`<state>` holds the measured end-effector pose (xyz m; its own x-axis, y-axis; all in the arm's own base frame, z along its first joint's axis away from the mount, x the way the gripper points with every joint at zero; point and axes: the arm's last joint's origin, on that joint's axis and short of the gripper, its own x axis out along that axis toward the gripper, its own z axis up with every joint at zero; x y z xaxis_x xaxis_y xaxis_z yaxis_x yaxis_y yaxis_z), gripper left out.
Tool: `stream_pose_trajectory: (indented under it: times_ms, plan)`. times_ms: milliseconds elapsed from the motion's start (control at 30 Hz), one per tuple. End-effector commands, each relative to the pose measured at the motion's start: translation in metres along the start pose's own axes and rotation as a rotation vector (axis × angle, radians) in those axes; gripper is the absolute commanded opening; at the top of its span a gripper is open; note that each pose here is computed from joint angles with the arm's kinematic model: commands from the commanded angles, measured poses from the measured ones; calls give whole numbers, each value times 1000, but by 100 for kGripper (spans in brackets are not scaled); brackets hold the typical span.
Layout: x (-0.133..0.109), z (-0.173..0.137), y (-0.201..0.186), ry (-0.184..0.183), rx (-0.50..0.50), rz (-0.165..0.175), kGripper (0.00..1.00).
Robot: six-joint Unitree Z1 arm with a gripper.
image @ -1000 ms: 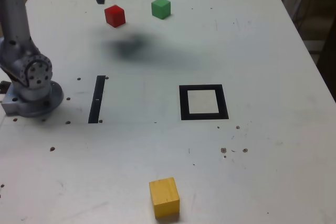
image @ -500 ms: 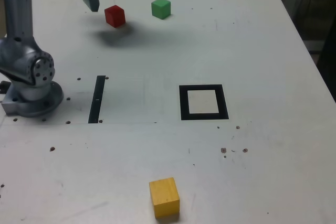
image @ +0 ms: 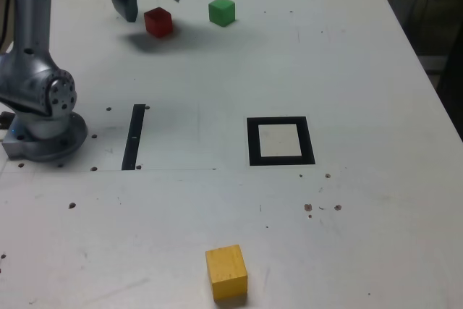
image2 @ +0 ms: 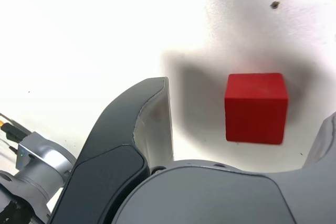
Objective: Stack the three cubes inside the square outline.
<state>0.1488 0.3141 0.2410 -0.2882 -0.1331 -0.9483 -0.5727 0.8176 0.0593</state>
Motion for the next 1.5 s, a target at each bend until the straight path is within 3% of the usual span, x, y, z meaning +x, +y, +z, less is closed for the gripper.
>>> stream_pose_trajectory:
  times_ms: [0, 167, 400, 933, 1033, 1267, 1467]
  plan:
    - [5, 4, 1, 13, -1, -4, 99]
    - [15, 13, 4, 38, 2, -14, 98]
    - [15, 21, 9, 60, 13, 11, 91]
    - [22, 34, 1, 33, 48, -29, 82]
    - [23, 36, 2, 36, 49, -34, 76]
    - [24, 45, 6, 89, 61, -49, 52]
    - [19, 47, 8, 74, 59, -40, 49]
